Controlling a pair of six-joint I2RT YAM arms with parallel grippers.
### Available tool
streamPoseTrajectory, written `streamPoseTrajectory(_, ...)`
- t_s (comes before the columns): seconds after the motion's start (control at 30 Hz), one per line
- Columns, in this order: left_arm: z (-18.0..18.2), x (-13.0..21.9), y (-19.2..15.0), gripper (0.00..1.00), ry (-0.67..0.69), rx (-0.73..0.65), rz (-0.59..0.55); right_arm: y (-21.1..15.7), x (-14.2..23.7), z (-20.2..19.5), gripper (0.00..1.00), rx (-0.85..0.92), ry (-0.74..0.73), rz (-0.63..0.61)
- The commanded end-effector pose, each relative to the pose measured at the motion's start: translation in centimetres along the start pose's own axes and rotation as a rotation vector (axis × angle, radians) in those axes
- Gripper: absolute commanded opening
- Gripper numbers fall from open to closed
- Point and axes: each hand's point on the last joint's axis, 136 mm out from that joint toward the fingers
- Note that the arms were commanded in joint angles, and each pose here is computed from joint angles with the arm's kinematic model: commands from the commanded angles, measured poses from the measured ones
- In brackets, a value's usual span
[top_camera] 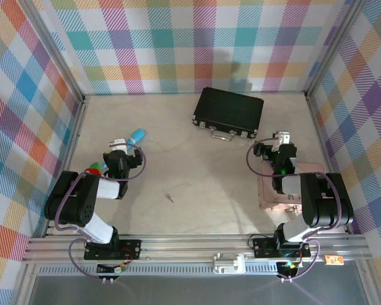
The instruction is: Unlock the padlock with the key
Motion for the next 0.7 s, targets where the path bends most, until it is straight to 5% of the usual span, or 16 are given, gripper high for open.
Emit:
streamPoseTrajectory(0.0,0.50,-0.40,0.59,1.00,0.011,0.020,-0.007,-1.50,-0.03,0.07,0.99,-0.002,0.007,0.058)
streamPoseTrajectory(0.67,0.50,-0.36,0.65,1.00,0.010,0.022,-0.010,-1.47,-0.05,0.07,0.99,-0.002,0.006,0.059)
Point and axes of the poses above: each hand's point on the last joint's axis, 136 mm out from that joint toward the fingers, its own x axis back along the fingers, its own z axis along the line the jaws close on, y = z × x, and after that the axes turned 15 degrees about -x, right-handed
